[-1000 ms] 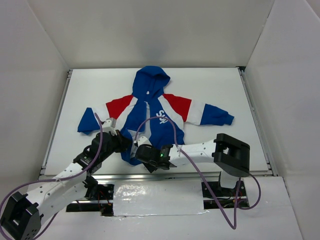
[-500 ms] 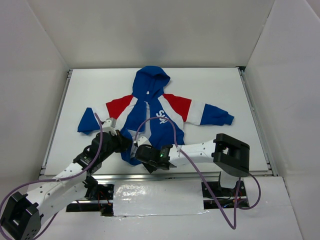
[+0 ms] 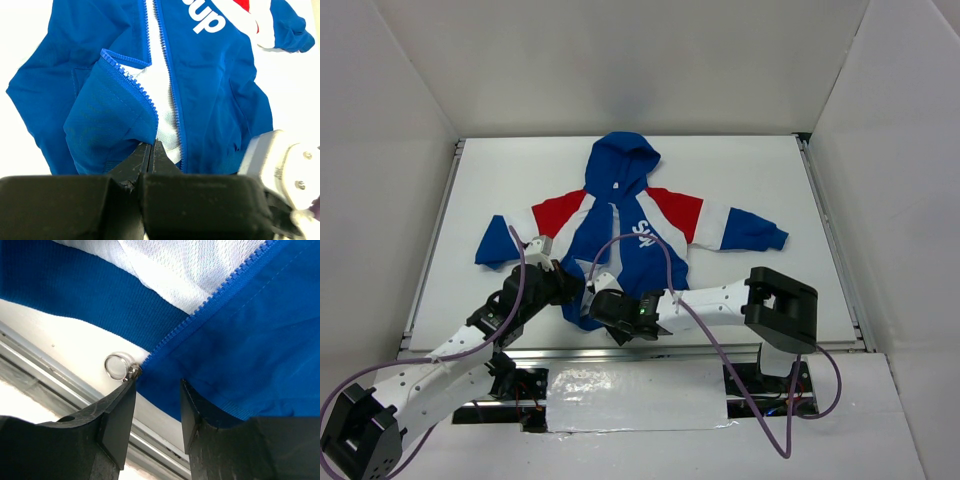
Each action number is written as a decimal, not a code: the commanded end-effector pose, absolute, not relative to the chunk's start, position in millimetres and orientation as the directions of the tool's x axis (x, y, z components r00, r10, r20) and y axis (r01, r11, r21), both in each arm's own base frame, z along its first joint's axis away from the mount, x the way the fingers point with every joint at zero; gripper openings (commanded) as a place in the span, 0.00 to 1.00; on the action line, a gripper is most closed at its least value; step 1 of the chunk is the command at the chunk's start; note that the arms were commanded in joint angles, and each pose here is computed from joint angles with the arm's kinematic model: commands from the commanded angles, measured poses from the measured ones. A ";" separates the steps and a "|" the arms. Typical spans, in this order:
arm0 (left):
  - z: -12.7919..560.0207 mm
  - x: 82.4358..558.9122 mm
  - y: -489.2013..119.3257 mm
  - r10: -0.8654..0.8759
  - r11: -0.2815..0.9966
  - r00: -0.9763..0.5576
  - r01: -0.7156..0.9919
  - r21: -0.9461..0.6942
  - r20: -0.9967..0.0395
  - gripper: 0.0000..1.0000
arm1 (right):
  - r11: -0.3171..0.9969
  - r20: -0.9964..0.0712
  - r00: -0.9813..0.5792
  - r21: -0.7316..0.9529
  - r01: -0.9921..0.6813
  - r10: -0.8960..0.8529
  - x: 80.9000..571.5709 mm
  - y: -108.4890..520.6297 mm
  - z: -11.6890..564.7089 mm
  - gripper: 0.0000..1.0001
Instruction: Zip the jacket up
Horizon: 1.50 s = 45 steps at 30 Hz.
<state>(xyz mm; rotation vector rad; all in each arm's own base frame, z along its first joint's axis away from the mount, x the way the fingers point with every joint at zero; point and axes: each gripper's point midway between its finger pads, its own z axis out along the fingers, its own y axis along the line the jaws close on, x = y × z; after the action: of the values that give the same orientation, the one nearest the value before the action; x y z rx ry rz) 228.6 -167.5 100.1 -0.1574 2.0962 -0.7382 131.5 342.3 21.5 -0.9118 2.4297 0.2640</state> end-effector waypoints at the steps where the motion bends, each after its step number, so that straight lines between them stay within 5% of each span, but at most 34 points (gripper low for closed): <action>1: 111.8 234.0 -170.5 -0.381 0.803 -0.573 0.184 -0.567 -0.726 0.00 | 0.768 -0.546 -0.638 -0.016 -0.640 -0.543 137.0 342.2 9.4 0.47; 13: 111.5 234.3 -171.5 -0.381 0.801 -0.574 0.187 -0.569 -0.725 0.00 | 0.772 -0.484 -0.669 -0.021 -0.636 -0.564 126.7 327.6 -12.2 0.44; 19: 111.2 234.0 -171.5 -0.380 0.801 -0.575 0.187 -0.568 -0.725 0.00 | 0.778 -0.434 -0.689 -0.048 -0.626 -0.581 123.6 319.6 -25.7 0.28; 20: 110.8 234.3 -171.1 -0.380 0.802 -0.575 0.185 -0.568 -0.724 0.00 | 0.778 -0.431 -0.689 -0.050 -0.626 -0.583 122.9 319.4 -26.8 0.00; 27: 109.8 234.1 -172.2 -0.379 0.801 -0.579 0.186 -0.570 -0.722 0.00 | 0.799 -0.435 -0.712 -0.031 -0.601 -0.552 121.6 320.2 -25.2 0.00; 37: 109.2 232.7 -181.4 -0.374 0.777 -0.596 0.217 -0.591 -0.711 0.00 | 0.961 -0.576 -0.817 0.238 -0.142 0.022 149.3 342.0 49.4 0.00; 45: 121.3 232.9 -189.8 -0.386 0.742 -0.579 0.268 -0.614 -0.718 0.00 | 0.835 -0.474 -0.800 0.548 0.058 0.367 150.1 357.2 91.9 0.00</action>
<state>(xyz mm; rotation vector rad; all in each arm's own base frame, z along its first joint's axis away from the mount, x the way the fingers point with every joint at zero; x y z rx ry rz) 228.7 -179.6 99.7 -0.1204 2.0910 -0.8041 143.6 348.2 69.7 0.0846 2.4917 0.5410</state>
